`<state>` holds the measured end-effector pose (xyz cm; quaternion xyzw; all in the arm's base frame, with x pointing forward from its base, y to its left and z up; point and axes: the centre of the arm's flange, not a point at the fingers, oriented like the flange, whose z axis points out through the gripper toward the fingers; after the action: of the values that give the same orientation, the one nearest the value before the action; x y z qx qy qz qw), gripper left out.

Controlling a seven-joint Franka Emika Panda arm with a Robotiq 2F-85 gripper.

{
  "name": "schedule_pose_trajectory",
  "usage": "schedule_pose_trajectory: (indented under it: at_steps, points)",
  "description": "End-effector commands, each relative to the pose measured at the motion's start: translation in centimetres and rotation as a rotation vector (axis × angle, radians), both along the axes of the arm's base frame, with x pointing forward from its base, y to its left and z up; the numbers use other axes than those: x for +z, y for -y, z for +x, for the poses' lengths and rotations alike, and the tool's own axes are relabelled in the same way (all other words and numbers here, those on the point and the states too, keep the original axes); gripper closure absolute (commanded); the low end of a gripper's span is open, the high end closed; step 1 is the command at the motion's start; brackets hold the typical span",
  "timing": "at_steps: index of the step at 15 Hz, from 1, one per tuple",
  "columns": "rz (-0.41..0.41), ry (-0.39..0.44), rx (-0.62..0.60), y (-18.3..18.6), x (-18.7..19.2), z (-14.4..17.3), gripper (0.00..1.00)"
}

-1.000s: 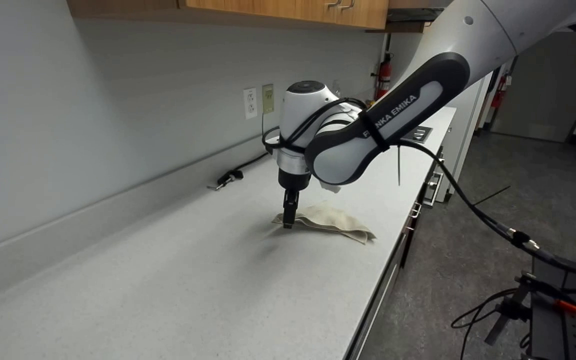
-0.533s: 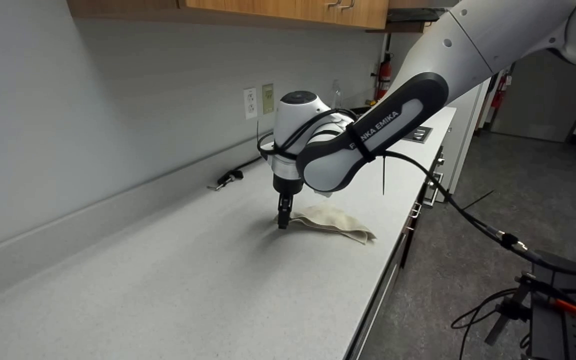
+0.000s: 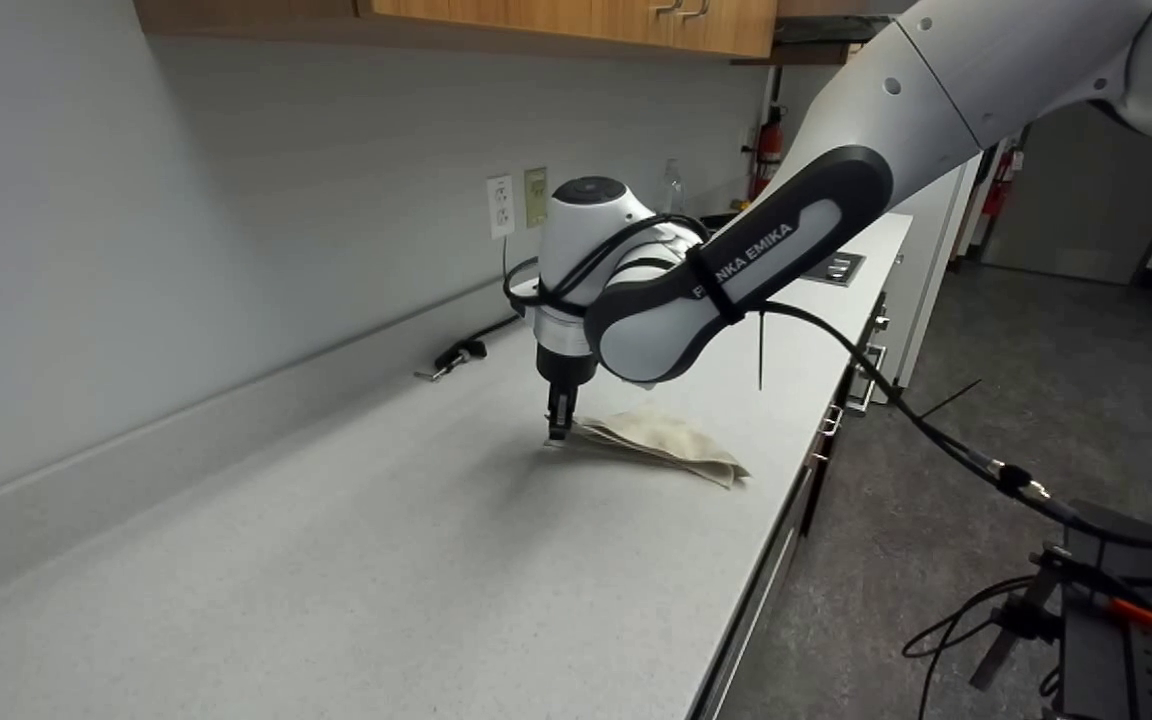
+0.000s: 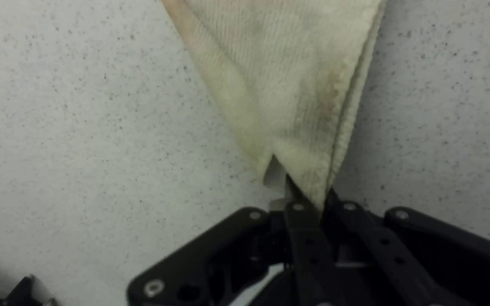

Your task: Unfold the white cloth

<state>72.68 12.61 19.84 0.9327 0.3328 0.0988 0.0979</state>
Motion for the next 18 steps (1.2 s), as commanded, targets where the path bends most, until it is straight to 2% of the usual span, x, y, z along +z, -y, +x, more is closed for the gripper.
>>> schedule_pose_trajectory:
  at_steps: [1,7,14,18]
  points:
    - [-0.056,0.034,0.046,-0.7,2.6,-0.7,1.0]
    - [-0.176,0.066,0.029,2.3,5.3,-2.8,0.99]
    - [-0.277,0.071,-0.144,8.2,7.7,-8.8,0.99]
    - [-0.378,0.107,-0.229,11.3,8.5,-12.1,0.99]
